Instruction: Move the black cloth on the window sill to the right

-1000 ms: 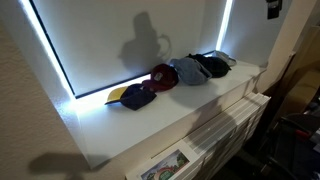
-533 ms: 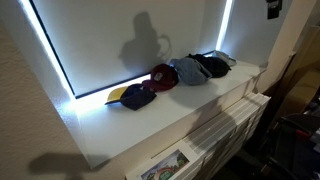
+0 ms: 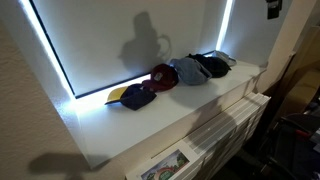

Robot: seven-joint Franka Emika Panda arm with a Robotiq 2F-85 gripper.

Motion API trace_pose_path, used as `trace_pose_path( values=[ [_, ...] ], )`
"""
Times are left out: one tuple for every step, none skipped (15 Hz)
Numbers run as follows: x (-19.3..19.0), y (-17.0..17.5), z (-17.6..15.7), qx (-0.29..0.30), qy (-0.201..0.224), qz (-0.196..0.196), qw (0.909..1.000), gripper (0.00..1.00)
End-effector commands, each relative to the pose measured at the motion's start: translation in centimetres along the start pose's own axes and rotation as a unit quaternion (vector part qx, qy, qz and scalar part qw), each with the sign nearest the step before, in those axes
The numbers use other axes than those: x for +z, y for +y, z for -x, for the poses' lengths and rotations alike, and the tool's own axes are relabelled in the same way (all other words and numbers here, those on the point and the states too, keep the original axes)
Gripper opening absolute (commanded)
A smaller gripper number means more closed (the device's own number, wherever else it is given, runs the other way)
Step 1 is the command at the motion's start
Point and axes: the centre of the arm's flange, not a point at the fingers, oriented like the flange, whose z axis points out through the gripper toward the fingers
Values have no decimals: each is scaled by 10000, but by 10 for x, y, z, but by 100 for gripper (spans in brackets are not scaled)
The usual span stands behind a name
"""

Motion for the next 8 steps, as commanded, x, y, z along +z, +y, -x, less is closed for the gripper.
trace_pose_path(
  values=[
    [-3,22,-3,732,468,120,9961,100],
    [-6,42,-3,900,674,96,9936,100],
    [-10,61,-3,1102,879,124,9899,100],
    [-10,85,-2,1285,1091,165,9856,100],
    [-10,104,-2,1485,1293,201,9802,100],
    [-10,128,-1,1687,1495,225,9740,100],
    [-7,149,-1,1918,1693,239,9664,100],
    [-2,170,-1,2172,1856,216,9581,100]
  ],
)
